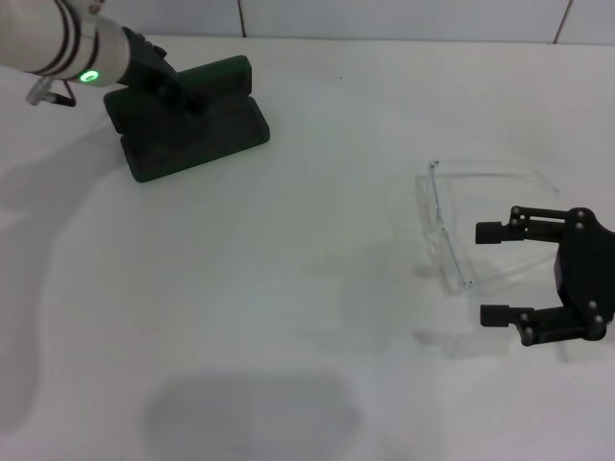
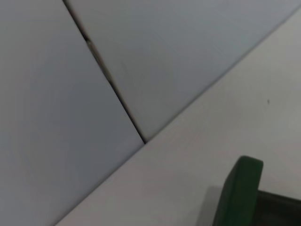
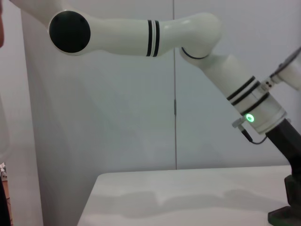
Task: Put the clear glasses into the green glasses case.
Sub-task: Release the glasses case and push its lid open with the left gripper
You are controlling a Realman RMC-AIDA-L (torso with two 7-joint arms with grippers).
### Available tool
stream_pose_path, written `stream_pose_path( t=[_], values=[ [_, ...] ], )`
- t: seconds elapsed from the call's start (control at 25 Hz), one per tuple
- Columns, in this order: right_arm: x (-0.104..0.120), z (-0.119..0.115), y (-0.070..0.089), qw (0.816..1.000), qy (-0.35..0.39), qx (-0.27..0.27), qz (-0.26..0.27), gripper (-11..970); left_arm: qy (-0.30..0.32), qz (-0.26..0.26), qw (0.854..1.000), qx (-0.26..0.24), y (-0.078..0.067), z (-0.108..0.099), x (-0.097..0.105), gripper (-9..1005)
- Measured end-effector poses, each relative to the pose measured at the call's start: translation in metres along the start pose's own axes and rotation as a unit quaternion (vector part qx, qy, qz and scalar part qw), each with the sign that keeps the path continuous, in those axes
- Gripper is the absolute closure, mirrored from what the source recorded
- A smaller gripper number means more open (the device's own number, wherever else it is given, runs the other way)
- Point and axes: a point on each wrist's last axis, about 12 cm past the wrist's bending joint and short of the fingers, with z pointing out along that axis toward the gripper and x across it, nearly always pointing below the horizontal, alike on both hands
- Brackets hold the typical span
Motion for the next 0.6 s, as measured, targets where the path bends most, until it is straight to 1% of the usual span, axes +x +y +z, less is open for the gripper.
stream_pose_path(
  t=[0.12, 0.2, 0.44, 0.6],
  values=[
    [0.000, 0.000, -0.001, 1.000, 0.002, 0.001, -0.002, 147, 0.008, 0.008, 1.000, -0.003, -0.003, 0.003, -0.002, 128],
    [0.000, 0.001, -0.002, 1.000, 0.005, 0.003, -0.003, 147, 0.015, 0.024, 1.000, 0.000, -0.008, 0.006, -0.007, 128],
    [0.000, 0.001, -0.003, 1.000, 0.008, 0.006, -0.004, 148, 0.024, 0.065, 0.998, 0.003, -0.017, 0.009, -0.016, 129],
    [0.000, 0.001, -0.003, 1.000, 0.008, 0.005, -0.005, 148, 0.024, 0.078, 0.997, -0.001, -0.018, 0.009, -0.019, 130]
  ],
)
